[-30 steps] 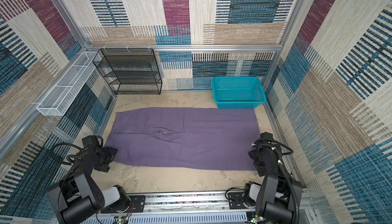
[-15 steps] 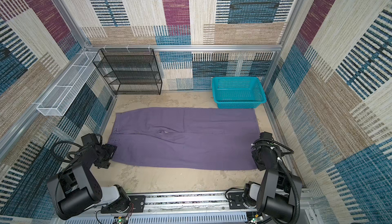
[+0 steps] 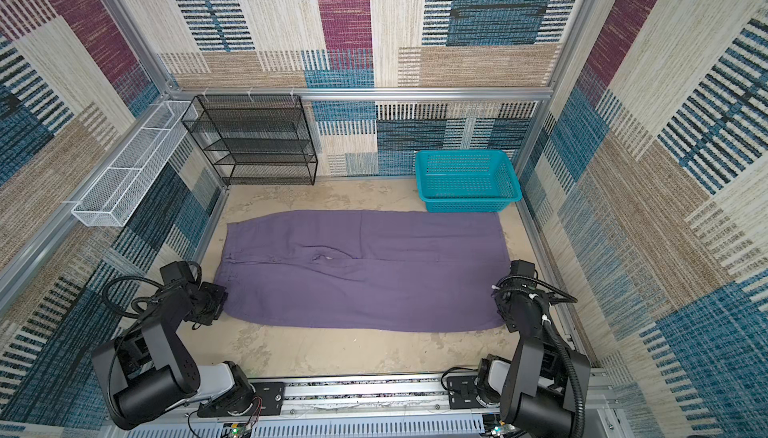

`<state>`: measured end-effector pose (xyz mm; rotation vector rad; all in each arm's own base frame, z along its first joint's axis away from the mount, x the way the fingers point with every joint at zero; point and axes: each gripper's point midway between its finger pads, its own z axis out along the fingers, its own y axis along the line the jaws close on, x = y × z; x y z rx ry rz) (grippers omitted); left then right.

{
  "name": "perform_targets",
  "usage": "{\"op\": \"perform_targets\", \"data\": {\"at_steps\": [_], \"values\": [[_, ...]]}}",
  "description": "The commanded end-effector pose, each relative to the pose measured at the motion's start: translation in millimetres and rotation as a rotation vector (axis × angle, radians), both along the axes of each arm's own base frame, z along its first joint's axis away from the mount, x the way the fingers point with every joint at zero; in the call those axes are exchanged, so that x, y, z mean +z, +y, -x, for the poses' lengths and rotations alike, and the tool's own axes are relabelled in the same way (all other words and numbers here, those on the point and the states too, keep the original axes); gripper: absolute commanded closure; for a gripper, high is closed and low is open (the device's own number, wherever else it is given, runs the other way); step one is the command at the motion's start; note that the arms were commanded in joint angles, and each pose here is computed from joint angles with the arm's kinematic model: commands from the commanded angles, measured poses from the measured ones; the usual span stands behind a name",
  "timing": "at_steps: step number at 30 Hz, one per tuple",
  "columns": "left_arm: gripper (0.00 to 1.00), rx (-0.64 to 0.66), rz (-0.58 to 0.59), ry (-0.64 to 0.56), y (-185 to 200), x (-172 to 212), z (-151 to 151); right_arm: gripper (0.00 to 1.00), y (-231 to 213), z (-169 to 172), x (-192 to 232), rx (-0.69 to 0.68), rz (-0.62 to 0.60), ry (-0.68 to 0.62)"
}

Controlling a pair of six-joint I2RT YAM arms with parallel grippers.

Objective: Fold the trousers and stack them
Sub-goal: 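Grasp the near-edge corners of the purple trousers with both grippers and lift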

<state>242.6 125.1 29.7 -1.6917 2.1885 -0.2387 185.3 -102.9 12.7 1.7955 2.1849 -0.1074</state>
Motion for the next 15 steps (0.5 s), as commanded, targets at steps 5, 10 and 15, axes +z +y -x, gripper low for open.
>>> {"op": "perform_targets", "data": {"at_steps": [5, 10, 15], "values": [[1.00, 0.010, -0.032, 0.026, 2.2, 10.2, 9.8, 0.92, 23.5, -4.3, 0.4, 0.059, -0.128, -0.018], [1.00, 0.013, -0.068, 0.011, 3.4, 45.5, 15.5, 0.92, 1.0, -28.1, 39.6, 0.127, 0.000, -0.070], [1.00, 0.012, -0.096, -0.022, 5.5, 72.5, 13.7, 0.92, -15.8, -50.2, 88.7, 0.152, 0.118, -0.164]]}}
